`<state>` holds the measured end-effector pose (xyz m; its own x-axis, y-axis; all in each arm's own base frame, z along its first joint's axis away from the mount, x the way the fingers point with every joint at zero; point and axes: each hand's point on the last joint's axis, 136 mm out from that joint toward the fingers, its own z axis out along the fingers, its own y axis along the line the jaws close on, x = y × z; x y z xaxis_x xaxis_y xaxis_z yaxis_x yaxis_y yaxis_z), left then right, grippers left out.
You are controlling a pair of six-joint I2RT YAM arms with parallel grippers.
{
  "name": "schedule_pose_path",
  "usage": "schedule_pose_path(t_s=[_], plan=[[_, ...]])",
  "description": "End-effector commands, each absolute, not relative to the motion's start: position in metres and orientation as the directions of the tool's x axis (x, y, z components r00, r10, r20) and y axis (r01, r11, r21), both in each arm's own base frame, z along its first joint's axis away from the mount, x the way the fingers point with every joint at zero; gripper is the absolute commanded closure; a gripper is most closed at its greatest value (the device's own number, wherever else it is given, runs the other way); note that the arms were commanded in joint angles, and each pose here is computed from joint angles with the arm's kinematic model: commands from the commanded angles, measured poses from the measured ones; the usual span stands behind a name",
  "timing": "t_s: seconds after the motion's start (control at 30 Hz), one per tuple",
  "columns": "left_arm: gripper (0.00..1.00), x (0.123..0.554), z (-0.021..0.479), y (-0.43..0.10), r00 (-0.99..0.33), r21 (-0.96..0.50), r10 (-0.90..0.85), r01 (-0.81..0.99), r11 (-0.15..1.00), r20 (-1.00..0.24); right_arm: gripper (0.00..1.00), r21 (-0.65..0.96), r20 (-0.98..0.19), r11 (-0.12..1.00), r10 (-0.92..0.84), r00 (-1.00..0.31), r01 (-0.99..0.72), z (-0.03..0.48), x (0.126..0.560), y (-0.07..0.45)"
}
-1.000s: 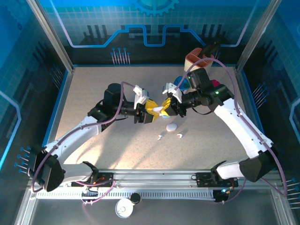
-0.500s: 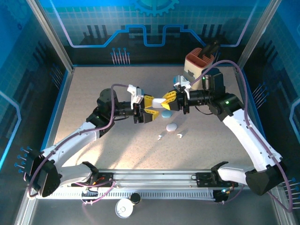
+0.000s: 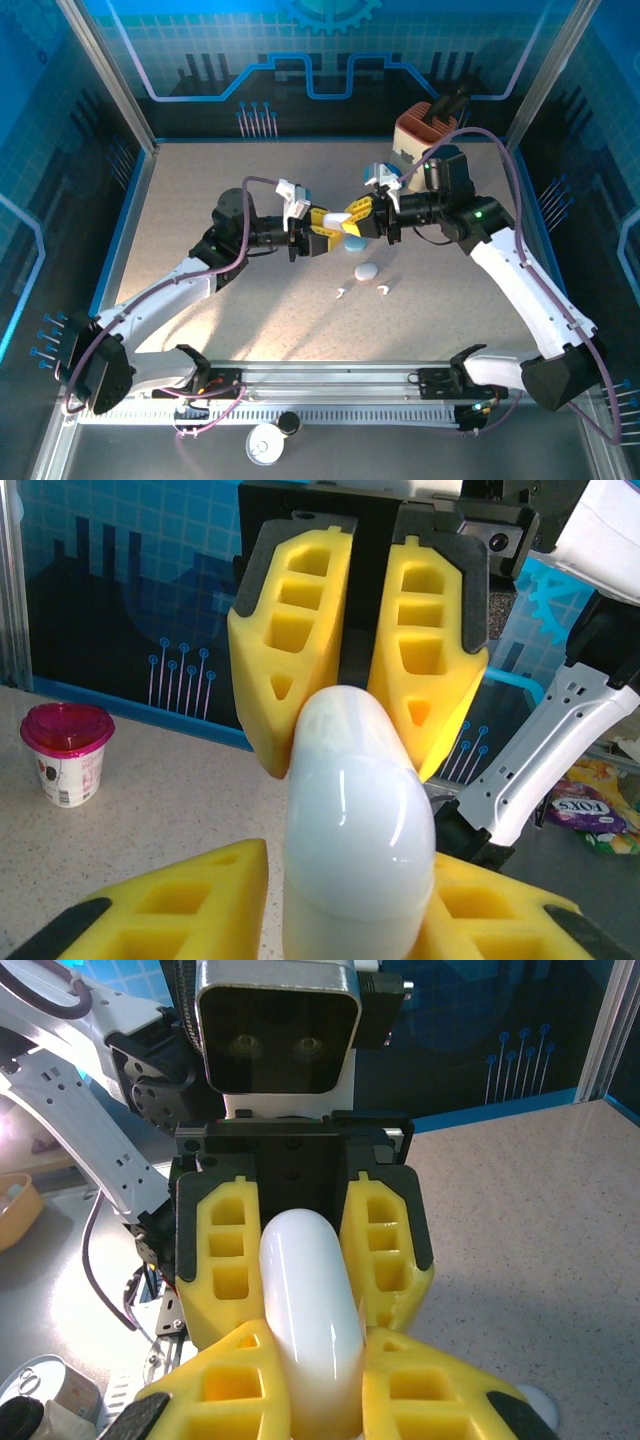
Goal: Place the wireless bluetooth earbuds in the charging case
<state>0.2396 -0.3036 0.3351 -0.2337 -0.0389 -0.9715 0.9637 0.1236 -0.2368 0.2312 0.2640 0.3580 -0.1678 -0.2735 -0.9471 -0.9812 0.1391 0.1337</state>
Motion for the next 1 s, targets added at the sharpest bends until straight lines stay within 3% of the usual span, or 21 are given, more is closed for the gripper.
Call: schedule_pose_path(t_s=[0.0, 0.17, 0.2, 0.3, 0.43, 0.67, 0.83, 0.97], plan=[[0.73, 0.239, 0.347, -0.307, -0.208, -0.213, -0.056, 0.971, 0.108, -0.977, 0.99, 0.105, -0.952, 0.116, -0.275, -0.133, -0.988, 0.368, 0.227, 0.267], [0.85, 0.239, 0.344, -0.308, -0.208, -0.212, -0.047, 0.972, 0.104, -0.977, 0.98, 0.103, -0.944, 0.144, -0.299, -0.142, -0.984, 0.364, 0.229, 0.265], [0.86, 0.239, 0.343, -0.308, -0.202, -0.205, -0.044, 0.973, 0.103, -0.978, 0.93, 0.106, -0.942, 0.16, -0.301, -0.151, -0.981, 0.364, 0.232, 0.264], [0.86, 0.235, 0.337, -0.308, -0.157, -0.159, -0.032, 0.983, 0.096, -0.987, 0.67, 0.105, -0.94, 0.255, -0.291, -0.179, -0.961, 0.365, 0.248, 0.261], [0.84, 0.232, 0.327, -0.309, -0.1, -0.1, -0.003, 0.991, 0.092, -0.995, 0.51, 0.137, -0.932, 0.366, -0.268, -0.245, -0.92, 0.366, 0.27, 0.255], [0.82, 0.229, 0.308, -0.308, -0.002, 0.0, 0.028, 0.996, 0.093, -1.0, 0.38, 0.26, -0.912, 0.461, -0.172, -0.373, -0.848, 0.371, 0.291, 0.243], [0.85, 0.236, 0.298, -0.303, 0.028, 0.03, 0.015, 0.987, 0.161, -1.0, 0.34, 0.342, -0.9, 0.49, -0.074, -0.43, -0.802, 0.376, 0.291, 0.229], [0.85, 0.235, 0.289, -0.301, 0.02, 0.023, 0.02, 0.986, 0.168, -1.0, 0.32, 0.435, -0.833, 0.627, 0.008, -0.553, -0.647, 0.35, 0.3, 0.2]])
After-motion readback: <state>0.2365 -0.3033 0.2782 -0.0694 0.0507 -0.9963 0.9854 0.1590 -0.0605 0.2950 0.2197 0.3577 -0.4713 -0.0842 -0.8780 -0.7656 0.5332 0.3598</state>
